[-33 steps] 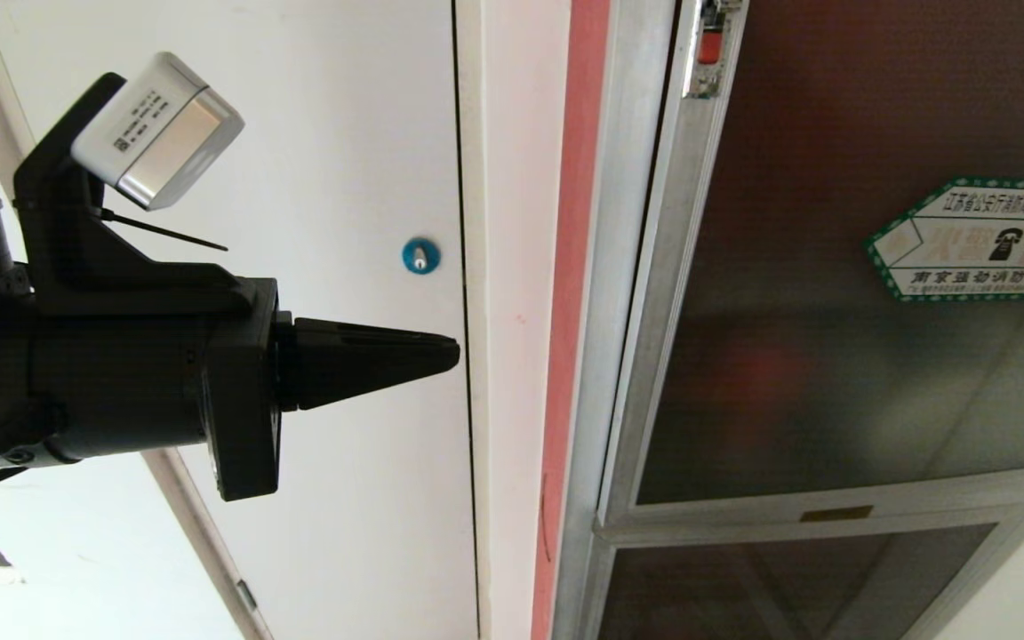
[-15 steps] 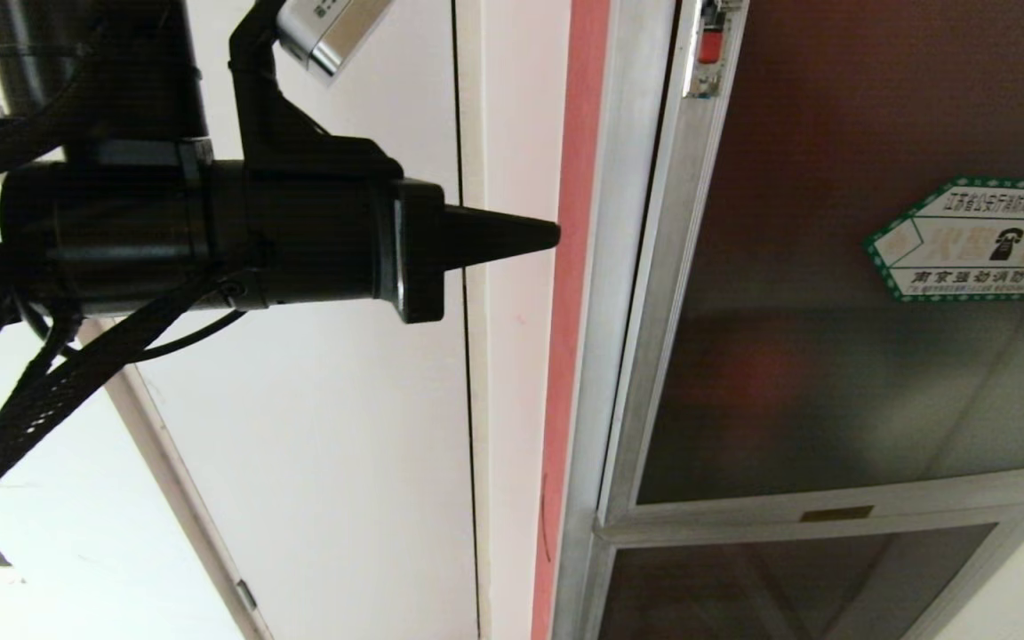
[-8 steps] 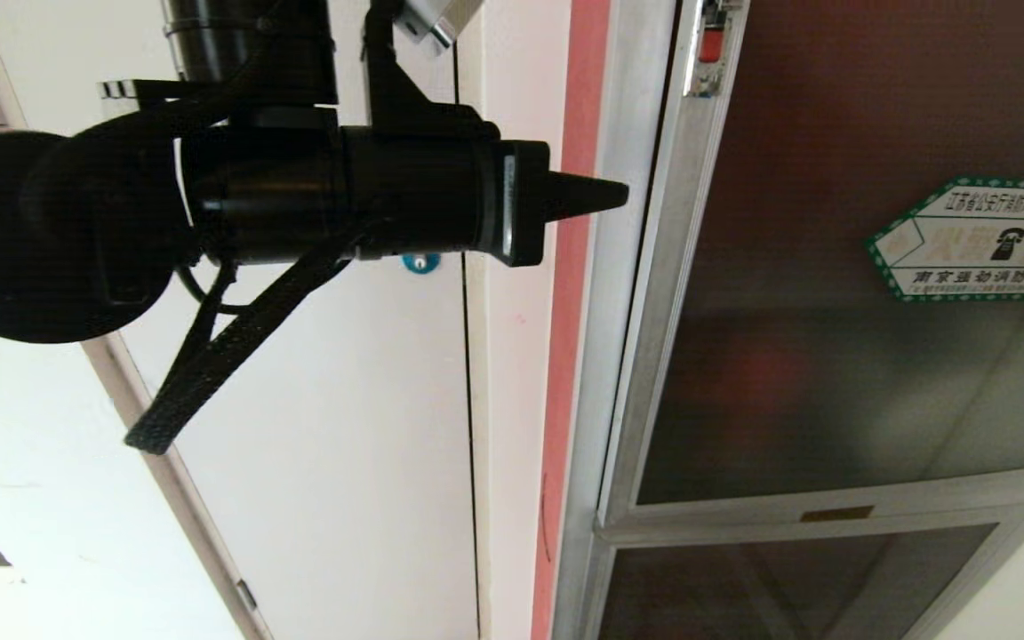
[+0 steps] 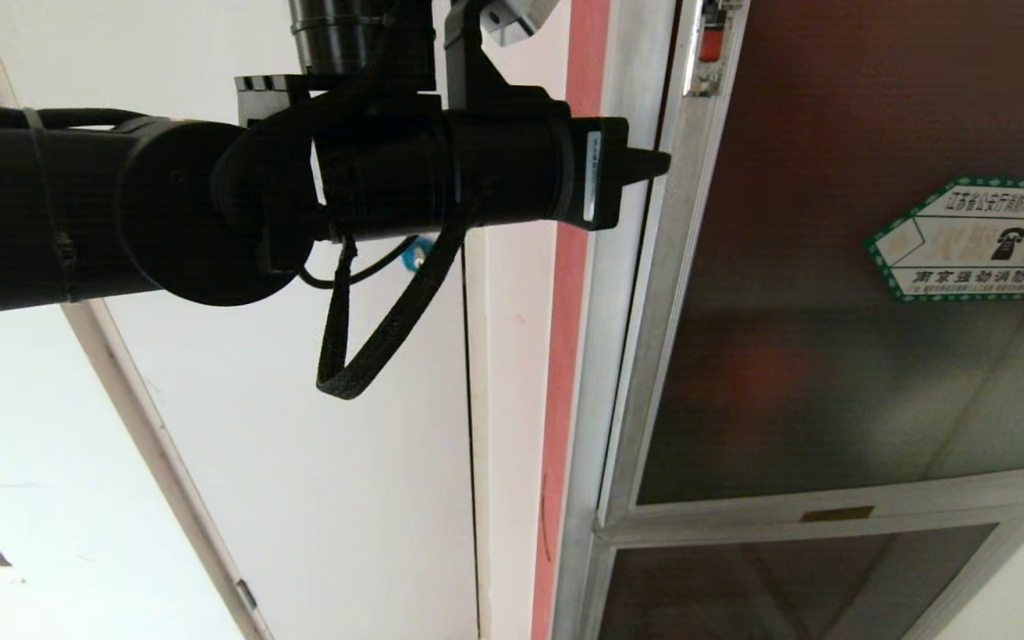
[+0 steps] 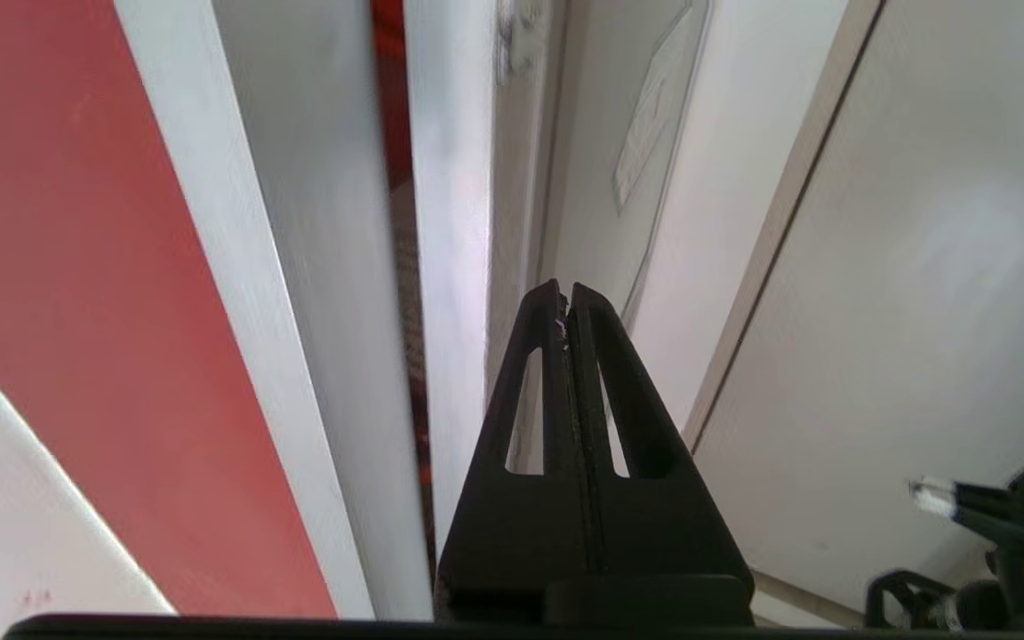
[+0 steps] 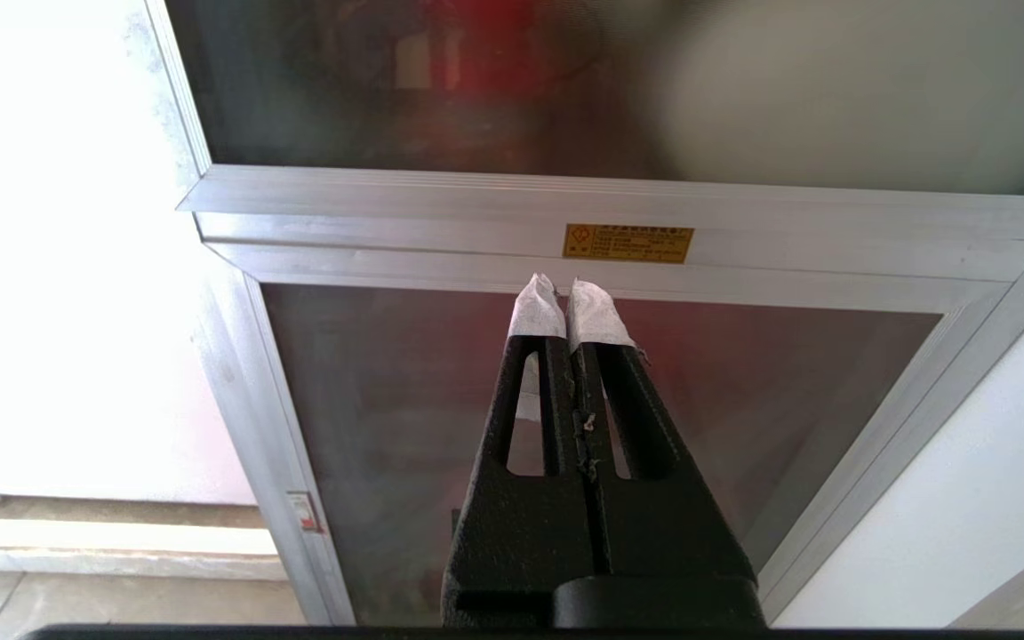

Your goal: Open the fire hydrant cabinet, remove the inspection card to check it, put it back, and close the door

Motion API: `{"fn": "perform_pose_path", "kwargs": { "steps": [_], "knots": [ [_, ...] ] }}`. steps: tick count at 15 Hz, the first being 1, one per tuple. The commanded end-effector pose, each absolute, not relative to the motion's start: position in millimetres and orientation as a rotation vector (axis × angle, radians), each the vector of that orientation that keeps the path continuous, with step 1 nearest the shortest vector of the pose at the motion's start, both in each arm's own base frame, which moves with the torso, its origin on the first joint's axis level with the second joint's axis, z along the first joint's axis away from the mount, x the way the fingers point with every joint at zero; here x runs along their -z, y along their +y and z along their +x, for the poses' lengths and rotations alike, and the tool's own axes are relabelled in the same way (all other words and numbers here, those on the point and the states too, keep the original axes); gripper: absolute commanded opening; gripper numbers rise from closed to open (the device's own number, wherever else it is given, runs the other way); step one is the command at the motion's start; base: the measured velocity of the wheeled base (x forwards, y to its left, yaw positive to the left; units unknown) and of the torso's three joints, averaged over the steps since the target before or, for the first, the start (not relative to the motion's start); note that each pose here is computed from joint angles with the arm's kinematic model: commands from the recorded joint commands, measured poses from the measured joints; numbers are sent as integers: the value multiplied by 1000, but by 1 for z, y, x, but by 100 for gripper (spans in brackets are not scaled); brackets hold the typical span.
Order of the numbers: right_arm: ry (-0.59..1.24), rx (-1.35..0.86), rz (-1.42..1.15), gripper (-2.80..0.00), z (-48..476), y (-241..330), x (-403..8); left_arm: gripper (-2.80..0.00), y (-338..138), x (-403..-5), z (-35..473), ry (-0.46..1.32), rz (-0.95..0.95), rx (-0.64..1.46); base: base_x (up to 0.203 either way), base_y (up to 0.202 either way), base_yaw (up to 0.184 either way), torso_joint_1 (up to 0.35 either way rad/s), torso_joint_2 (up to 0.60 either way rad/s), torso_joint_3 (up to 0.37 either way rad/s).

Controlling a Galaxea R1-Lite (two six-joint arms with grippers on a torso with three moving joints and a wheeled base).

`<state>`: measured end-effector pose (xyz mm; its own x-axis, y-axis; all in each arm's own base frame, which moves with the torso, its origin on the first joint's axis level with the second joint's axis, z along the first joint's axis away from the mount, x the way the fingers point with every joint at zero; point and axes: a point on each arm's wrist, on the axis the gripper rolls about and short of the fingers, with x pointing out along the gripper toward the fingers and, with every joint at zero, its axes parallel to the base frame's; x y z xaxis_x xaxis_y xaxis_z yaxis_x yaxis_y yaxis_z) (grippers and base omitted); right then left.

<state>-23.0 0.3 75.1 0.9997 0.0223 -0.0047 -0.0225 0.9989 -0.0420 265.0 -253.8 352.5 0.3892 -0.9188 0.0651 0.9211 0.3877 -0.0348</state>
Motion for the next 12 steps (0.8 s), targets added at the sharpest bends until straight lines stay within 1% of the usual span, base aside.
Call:
{"fn": "perform_pose_path", "kwargs": {
  "steps": [1,12],
  "knots": [
    [4,-23,-43,-280,-23,0,-75,-280,-260,-352,271,-46,-71,1171,0,0,0,0,0,0],
    [4,-23,-43,-280,-23,0,-75,-280,-259,-354,275,-60,-73,1116,0,0,0,0,0,0]
  ]
}}
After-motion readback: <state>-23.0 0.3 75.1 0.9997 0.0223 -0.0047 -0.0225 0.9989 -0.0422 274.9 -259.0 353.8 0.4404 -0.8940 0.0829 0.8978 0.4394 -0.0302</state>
